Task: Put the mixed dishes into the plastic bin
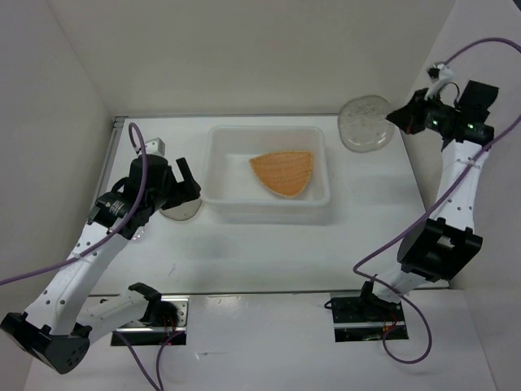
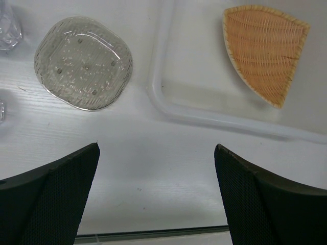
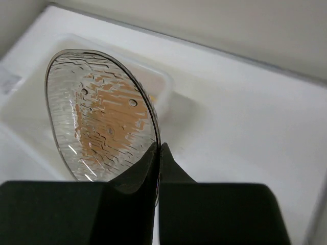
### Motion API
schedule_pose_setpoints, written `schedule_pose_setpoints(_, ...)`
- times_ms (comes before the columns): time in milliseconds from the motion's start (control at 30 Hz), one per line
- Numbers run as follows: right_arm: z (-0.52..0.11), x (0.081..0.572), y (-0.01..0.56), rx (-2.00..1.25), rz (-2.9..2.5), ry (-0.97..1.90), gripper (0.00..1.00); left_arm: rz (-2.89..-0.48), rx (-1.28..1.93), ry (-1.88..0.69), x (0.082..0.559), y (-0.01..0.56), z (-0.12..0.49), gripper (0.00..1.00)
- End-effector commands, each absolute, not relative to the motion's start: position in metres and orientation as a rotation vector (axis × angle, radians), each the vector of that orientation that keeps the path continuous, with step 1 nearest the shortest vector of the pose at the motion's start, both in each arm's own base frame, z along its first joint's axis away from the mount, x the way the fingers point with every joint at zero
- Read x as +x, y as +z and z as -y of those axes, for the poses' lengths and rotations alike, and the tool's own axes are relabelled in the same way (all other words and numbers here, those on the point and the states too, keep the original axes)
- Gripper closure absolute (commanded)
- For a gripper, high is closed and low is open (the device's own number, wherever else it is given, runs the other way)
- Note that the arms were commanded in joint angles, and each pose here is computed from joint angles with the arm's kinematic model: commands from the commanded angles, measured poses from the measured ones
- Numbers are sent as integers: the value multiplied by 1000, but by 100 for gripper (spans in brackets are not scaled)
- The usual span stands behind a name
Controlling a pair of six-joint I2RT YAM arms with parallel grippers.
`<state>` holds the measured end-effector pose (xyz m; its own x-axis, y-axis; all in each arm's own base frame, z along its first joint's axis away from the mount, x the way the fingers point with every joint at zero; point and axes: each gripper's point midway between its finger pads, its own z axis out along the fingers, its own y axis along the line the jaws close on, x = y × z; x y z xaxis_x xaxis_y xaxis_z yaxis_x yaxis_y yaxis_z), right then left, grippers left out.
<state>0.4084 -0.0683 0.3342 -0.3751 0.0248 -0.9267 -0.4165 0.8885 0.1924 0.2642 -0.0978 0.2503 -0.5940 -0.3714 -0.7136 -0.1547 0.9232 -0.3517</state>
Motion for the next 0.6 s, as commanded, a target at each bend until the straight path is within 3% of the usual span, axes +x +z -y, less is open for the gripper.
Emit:
schedule_pose_setpoints(0, -2, 424, 323, -359, -1924, 813, 100, -2172, -367, -280, 265, 262, 88, 1)
schedule_pose_setpoints(267, -128, 454, 251, -629, -2062, 774, 100, -2141, -366, -273, 272, 283, 84, 1)
schedule_pose_setpoints(567, -149, 482, 167, -777, -2264, 491, 100, -2160, -427, -303, 247, 274, 79, 1)
